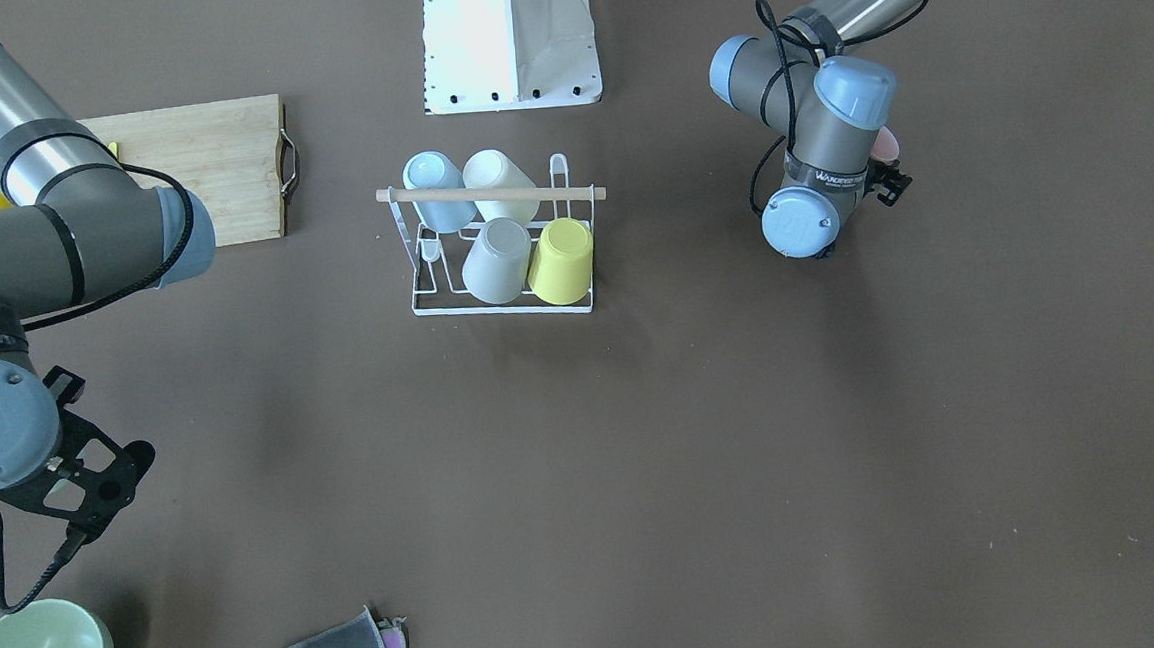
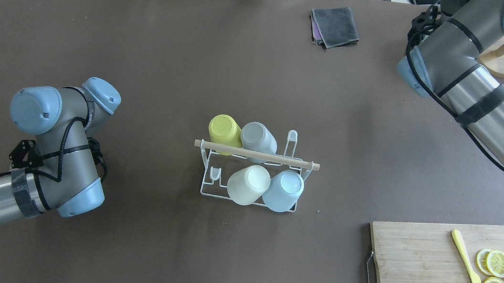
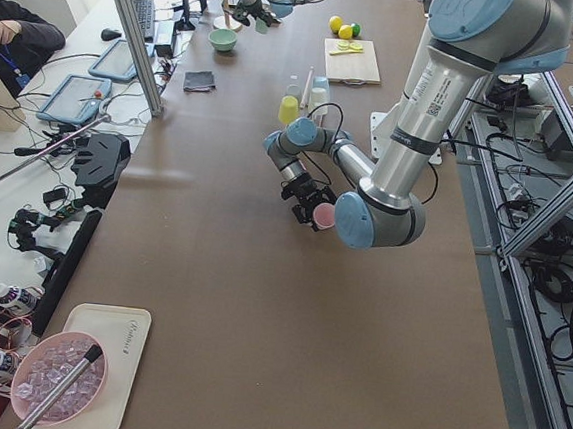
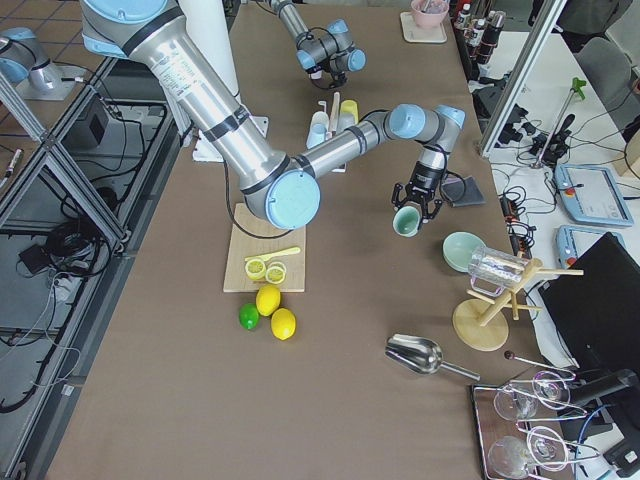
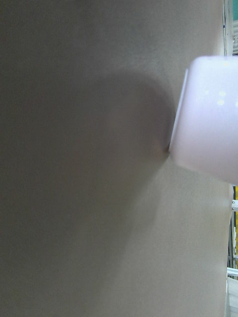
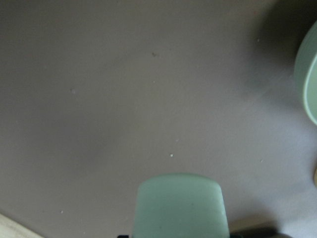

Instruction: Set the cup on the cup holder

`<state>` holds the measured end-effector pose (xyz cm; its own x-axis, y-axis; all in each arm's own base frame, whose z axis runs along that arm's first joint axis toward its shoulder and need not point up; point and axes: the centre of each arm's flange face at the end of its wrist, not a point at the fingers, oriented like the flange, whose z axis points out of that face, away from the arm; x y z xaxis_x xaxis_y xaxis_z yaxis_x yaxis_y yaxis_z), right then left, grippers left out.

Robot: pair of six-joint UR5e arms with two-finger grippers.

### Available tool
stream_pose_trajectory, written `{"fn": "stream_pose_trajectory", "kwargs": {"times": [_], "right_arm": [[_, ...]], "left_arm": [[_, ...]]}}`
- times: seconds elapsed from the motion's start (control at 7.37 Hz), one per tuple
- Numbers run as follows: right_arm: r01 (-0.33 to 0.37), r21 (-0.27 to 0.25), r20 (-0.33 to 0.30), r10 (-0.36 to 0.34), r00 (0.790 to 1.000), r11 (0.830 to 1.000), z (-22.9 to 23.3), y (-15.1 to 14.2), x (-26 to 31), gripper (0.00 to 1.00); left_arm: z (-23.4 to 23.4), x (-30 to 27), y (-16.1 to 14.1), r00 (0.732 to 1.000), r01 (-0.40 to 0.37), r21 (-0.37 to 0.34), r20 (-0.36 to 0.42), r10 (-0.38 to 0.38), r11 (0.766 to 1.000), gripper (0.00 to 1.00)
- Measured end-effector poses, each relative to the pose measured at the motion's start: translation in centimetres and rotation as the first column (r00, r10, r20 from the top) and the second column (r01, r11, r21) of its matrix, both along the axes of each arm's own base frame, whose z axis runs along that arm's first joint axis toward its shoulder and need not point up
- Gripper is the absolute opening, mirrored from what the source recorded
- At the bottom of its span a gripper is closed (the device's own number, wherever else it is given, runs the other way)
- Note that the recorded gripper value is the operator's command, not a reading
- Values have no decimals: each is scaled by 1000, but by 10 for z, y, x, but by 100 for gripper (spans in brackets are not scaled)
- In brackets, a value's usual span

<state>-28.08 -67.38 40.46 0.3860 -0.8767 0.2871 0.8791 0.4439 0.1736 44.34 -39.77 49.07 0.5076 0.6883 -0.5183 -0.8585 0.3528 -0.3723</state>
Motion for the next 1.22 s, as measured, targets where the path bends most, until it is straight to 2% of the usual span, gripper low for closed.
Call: {"fn": "stream_pose_trajectory", "kwargs": {"times": [0.14, 0.27, 0.41, 0.54, 0.68, 0.81, 0.95, 1.22], "right_arm": [[-35, 53, 100, 30, 995, 998, 1, -4, 2, 18], [-101, 107, 190, 79, 979, 989, 2, -6, 1, 18], [-181, 126, 286, 139, 948, 975, 2, -6, 0, 17], [-239, 97, 372, 188, 909, 966, 2, -4, 3, 11], [-281, 69, 447, 222, 866, 957, -6, -4, 7, 10], [-330, 48, 536, 255, 805, 943, -23, -4, 9, 10], [-378, 27, 625, 279, 729, 926, -36, 0, 11, 8], [-442, 6, 769, 278, 575, 897, -40, 20, 22, 8]], "left_arm": [[0, -1, 1, 1000, -1, 1, -1, 1, 1000, 63], [-1, -2, 2, 1000, -2, 4, -6, 2, 1000, 58], [-5, -5, 4, 1000, -3, 10, -14, 3, 1000, 54], [-10, -10, 7, 1000, -5, 19, -27, 5, 1000, 51], [-16, -15, 8, 999, -5, 30, -42, 6, 1000, 45], [-22, -25, 2, 998, 4, 49, -55, -1, 999, 43], [-32, -41, -9, 997, 8, 87, -73, -2, 996, 30], [-58, -85, -41, 993, -24, 214, -105, 48, 976, 27]]}}
